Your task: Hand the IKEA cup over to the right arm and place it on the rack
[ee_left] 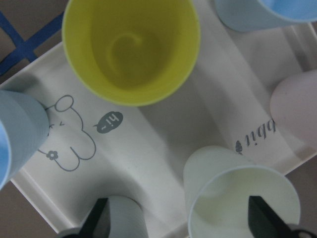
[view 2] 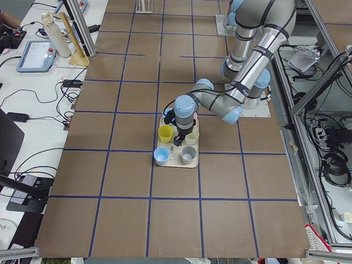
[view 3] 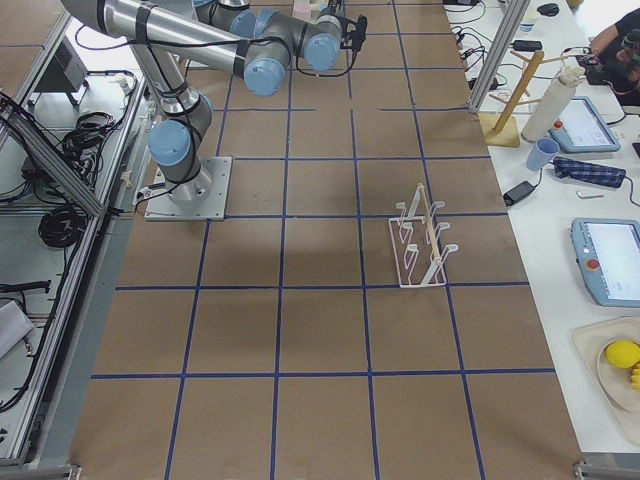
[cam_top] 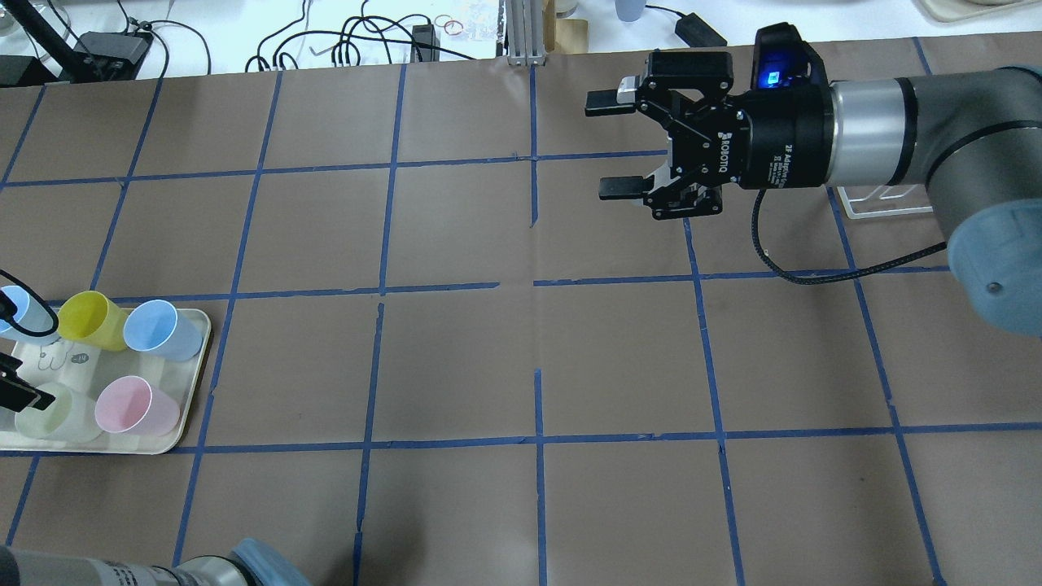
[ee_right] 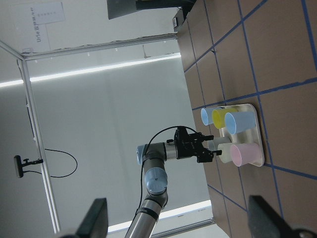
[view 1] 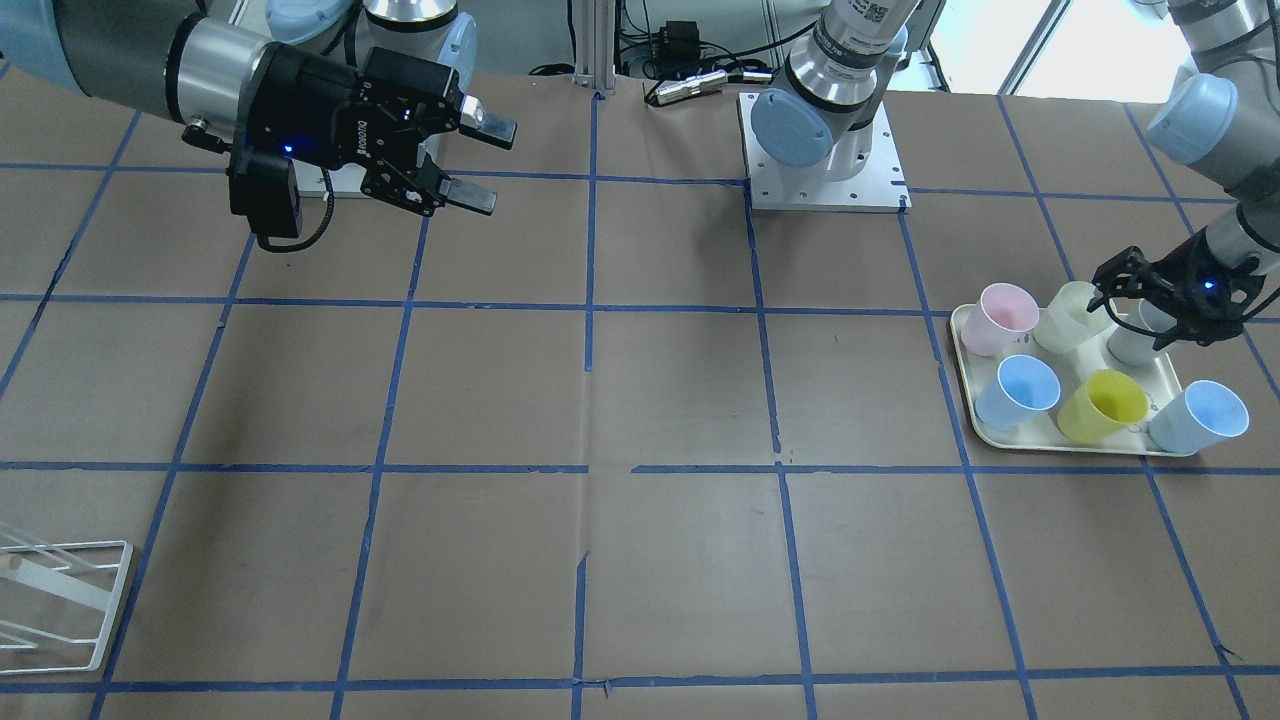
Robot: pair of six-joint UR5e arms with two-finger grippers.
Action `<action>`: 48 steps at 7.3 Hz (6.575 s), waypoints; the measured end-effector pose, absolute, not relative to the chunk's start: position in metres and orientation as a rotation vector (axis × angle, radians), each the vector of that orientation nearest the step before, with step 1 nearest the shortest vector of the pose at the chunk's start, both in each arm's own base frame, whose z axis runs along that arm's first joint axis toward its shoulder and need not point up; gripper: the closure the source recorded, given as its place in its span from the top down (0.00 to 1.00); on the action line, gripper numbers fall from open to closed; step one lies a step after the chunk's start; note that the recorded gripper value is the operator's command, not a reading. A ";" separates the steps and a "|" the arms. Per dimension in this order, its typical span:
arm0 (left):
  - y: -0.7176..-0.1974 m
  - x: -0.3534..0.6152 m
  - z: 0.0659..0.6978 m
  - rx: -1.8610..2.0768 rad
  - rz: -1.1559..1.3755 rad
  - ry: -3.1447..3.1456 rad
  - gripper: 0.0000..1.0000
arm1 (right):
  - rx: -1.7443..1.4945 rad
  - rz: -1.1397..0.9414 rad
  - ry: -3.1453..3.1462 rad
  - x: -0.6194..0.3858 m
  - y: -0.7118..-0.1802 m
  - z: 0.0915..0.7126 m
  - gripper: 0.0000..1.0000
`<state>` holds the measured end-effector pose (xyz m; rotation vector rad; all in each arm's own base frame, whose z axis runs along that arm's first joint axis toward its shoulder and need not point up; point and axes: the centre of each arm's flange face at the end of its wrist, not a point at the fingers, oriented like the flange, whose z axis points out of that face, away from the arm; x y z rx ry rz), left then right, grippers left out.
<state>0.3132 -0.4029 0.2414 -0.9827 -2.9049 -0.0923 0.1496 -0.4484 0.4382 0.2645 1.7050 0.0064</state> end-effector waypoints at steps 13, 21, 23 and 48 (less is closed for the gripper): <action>-0.424 0.307 0.332 -0.967 -0.034 -2.814 0.00 | 0.225 -0.094 1.476 0.155 -0.445 0.417 1.00; -0.466 0.037 0.412 -0.335 0.026 -2.111 0.00 | 0.224 -0.092 1.482 0.155 -0.445 0.417 1.00; -0.457 -0.051 0.407 -0.210 0.029 -1.900 0.00 | 0.232 -0.084 1.483 0.154 -0.447 0.414 1.00; -0.429 -0.198 0.386 0.067 0.095 -1.558 0.00 | 0.251 0.006 1.568 0.167 -0.425 0.429 0.43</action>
